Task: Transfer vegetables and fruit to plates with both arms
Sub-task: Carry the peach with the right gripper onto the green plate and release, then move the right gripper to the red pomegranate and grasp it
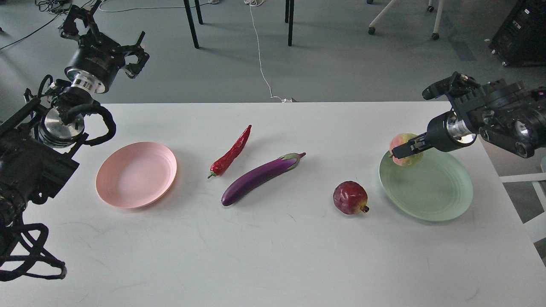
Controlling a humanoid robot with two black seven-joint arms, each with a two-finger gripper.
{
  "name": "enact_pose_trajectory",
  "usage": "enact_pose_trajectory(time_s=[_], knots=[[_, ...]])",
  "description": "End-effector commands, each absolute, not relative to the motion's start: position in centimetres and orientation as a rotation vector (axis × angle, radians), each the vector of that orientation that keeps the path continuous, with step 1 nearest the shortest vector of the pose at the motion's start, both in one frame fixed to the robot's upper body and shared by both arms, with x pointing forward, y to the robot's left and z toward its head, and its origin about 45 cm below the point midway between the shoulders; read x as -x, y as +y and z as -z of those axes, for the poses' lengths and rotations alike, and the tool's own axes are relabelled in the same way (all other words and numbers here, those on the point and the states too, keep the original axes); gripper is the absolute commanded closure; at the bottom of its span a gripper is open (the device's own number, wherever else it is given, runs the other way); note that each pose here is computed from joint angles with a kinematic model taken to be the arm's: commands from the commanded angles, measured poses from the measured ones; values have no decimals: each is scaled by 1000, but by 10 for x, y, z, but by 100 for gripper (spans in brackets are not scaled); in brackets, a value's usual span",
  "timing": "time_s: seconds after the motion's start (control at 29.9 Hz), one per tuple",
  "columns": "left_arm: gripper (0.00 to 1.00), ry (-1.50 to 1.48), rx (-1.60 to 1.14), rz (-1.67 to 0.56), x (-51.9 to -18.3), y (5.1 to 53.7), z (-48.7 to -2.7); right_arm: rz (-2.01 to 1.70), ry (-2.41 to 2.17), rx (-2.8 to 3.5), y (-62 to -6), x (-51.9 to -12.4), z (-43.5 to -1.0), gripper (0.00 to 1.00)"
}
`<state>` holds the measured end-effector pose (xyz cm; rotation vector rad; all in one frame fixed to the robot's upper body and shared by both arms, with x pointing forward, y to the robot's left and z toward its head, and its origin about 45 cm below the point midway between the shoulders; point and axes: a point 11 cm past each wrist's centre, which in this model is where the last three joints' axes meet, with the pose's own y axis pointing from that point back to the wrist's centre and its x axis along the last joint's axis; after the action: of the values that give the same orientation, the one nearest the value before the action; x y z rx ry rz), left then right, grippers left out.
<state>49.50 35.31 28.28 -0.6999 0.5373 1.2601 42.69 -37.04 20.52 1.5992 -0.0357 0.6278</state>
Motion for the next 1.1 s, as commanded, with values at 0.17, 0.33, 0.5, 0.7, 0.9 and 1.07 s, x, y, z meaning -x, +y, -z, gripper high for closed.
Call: enact_pose_trajectory(time_s=[0.17,0.33,0.5,0.7,0.9,1.07], knots=[[2,542,698,-1259,-495,351,-281,-554,-75,-1538,-426,-404,-185,22],[2,542,698,-1259,-495,351,-281,-554,-78,-1545,-424,-404,-184,15],[2,541,694,-1265,-494,353,-279,-577,-83,-1561,-412,-412,-196,6],[2,544,697,-1265,-494,353,-279,-664,-51,-1600,-361,-438,-240,4],[2,544,695,-1265,-494,353,-279,-752,137,-1679,-274,-432,-232,4],[2,529,691,-1283,-492,364,-281,-716,257,-1758,-238,-405,-208,5]])
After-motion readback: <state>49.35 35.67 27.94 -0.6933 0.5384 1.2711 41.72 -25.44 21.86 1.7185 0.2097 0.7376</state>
